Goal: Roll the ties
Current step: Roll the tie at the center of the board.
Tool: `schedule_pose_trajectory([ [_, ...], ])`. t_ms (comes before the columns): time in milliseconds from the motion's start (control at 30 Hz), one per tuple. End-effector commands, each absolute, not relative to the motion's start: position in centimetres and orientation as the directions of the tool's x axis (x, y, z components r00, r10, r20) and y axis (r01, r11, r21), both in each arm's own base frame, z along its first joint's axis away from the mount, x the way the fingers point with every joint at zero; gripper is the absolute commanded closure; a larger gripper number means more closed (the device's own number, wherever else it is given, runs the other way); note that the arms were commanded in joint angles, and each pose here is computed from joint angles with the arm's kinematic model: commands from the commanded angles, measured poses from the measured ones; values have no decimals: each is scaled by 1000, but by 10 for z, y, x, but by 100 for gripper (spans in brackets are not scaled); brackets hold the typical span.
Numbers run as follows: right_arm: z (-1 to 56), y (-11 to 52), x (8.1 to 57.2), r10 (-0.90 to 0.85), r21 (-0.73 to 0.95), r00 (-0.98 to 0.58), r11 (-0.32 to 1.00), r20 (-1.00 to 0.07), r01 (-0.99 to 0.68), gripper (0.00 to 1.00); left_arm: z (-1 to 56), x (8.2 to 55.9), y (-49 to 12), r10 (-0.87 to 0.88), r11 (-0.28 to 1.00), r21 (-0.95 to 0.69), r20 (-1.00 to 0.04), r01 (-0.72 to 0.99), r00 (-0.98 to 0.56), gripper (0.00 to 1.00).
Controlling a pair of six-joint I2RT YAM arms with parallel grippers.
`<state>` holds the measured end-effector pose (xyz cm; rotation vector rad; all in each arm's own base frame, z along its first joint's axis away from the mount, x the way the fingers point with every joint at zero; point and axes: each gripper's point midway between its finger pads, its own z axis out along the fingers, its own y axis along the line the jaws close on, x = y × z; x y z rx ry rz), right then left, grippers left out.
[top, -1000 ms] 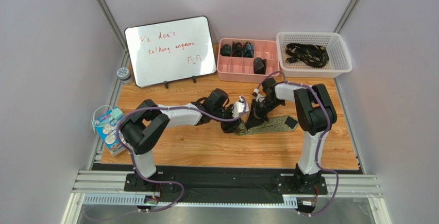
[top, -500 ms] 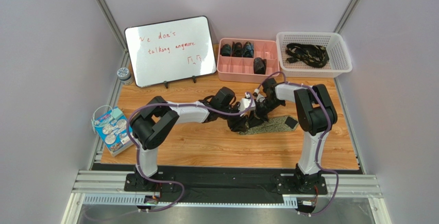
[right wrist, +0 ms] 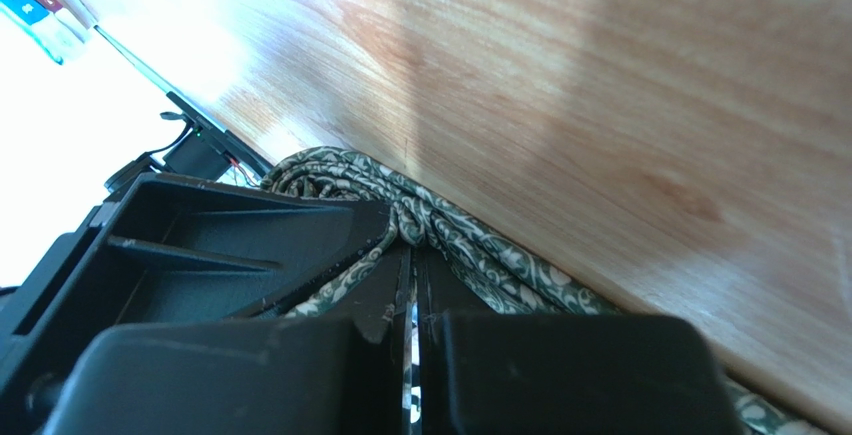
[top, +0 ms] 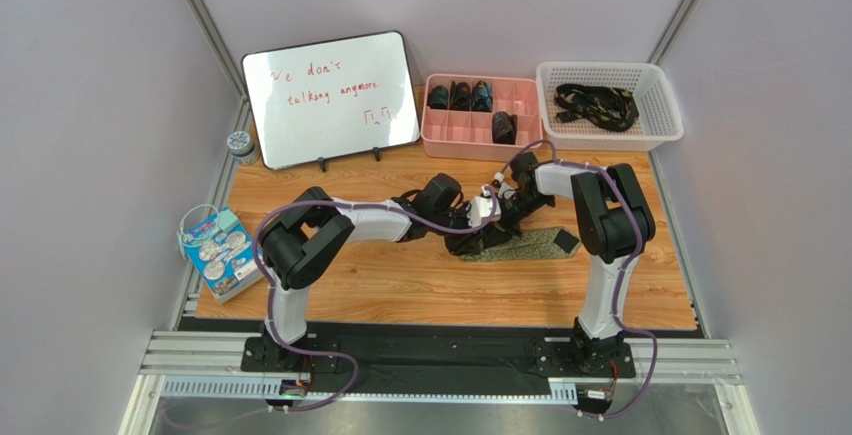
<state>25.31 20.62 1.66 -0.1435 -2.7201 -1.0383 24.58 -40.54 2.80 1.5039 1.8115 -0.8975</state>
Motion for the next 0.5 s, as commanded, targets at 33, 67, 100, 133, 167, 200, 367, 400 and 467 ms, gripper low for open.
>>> schedule_pose_trajectory([
  [33, -7, 189, 289, 2, 580, -998, 814, 58, 36, 97, -25, 219, -373, 763, 37, -73, -642, 997, -76, 59],
  [67, 4, 189, 293, -1, 608, -999, 793, 45, 27, 93, -29, 216, -369, 777, 32, -77, -625, 997, -73, 60],
  [100, 9, 188, 294, -3, 614, -999, 789, 42, 23, 91, -32, 213, -366, 787, 27, -79, -613, 997, -69, 60],
  [133, 17, 187, 293, -5, 628, -999, 778, 52, 29, 88, -37, 212, -360, 808, 31, -76, -585, 997, -70, 62],
  [167, 27, 185, 298, 2, 642, -1000, 767, 31, 22, 84, -40, 210, -358, 817, 29, -83, -573, 996, -71, 63],
  [200, 33, 183, 298, -12, 652, -1000, 758, 19, 3, 82, -42, 211, -356, 822, 29, -81, -565, 996, -69, 63],
  [367, 61, 173, 287, -30, 687, -999, 727, 26, -4, 65, -48, 213, -351, 850, 33, -80, -523, 996, -70, 63],
  [400, 65, 171, 285, -38, 689, -999, 725, 12, -19, 65, -49, 214, -350, 852, 36, -79, -519, 996, -72, 63],
  [467, 69, 169, 280, -42, 700, -999, 714, 25, -12, 62, -49, 216, -351, 858, 41, -86, -508, 995, -79, 64],
])
